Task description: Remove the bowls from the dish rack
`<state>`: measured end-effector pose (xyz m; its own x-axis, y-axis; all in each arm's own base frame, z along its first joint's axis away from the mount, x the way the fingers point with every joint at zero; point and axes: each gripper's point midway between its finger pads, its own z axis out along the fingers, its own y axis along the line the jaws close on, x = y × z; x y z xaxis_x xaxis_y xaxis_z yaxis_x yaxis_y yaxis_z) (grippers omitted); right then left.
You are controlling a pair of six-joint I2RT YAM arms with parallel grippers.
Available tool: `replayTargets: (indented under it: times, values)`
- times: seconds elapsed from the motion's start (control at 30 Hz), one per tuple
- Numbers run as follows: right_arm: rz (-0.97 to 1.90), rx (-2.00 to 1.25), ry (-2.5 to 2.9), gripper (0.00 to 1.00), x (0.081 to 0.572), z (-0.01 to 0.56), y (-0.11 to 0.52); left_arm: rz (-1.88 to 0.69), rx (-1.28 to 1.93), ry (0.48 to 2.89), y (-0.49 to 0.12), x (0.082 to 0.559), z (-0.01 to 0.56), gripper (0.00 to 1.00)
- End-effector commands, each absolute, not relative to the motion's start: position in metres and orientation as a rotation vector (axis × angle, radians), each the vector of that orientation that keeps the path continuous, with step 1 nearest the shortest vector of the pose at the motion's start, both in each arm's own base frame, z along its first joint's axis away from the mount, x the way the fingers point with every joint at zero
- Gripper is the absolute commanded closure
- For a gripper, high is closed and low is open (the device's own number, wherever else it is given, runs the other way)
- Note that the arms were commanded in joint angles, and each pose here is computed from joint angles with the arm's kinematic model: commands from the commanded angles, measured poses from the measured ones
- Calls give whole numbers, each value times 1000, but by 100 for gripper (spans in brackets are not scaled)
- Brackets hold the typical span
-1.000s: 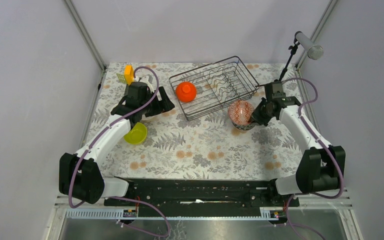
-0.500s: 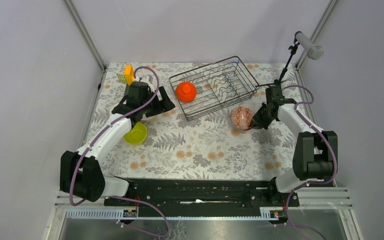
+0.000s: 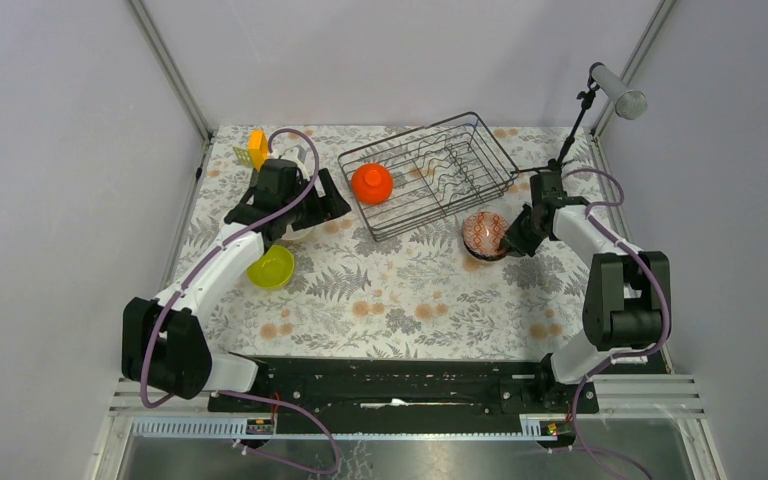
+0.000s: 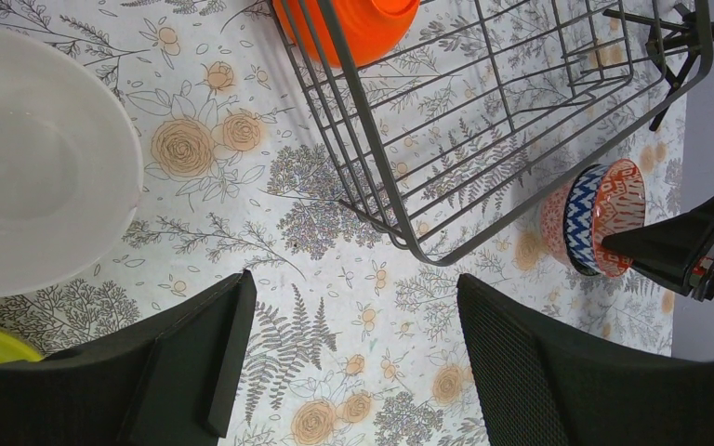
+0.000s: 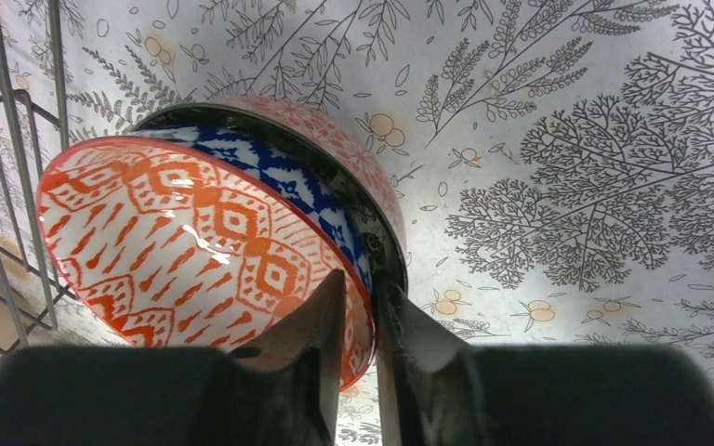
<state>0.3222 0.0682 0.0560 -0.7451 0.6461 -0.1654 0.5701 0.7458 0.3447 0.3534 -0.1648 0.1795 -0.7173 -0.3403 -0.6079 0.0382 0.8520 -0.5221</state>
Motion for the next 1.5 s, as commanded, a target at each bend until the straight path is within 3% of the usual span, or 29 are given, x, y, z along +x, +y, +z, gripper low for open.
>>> replayTargets:
  times: [0.0,0.1,0.43,0.77,0.9,1.27,1.47]
  values:
    - [379,898,2644,72,337,67,64,-674,-208,2206,-167,367,206,16]
    - [351,871,2649,61,336,75,61,-667,-207,2208,-166,368,205,16]
    - [288,799,2626,38,331,111,51,-654,-211,2213,-165,370,203,15]
    - [274,659,2576,36,339,148,52,-653,-197,2209,-166,372,205,15]
    - [365,424,2495,34,355,187,91,-654,-200,2206,-167,377,205,15]
    - [671,45,2369,5,418,226,225,-618,-219,2201,-171,407,205,16]
    - [746,-94,2303,0,462,225,263,-594,-242,2228,-174,427,190,17]
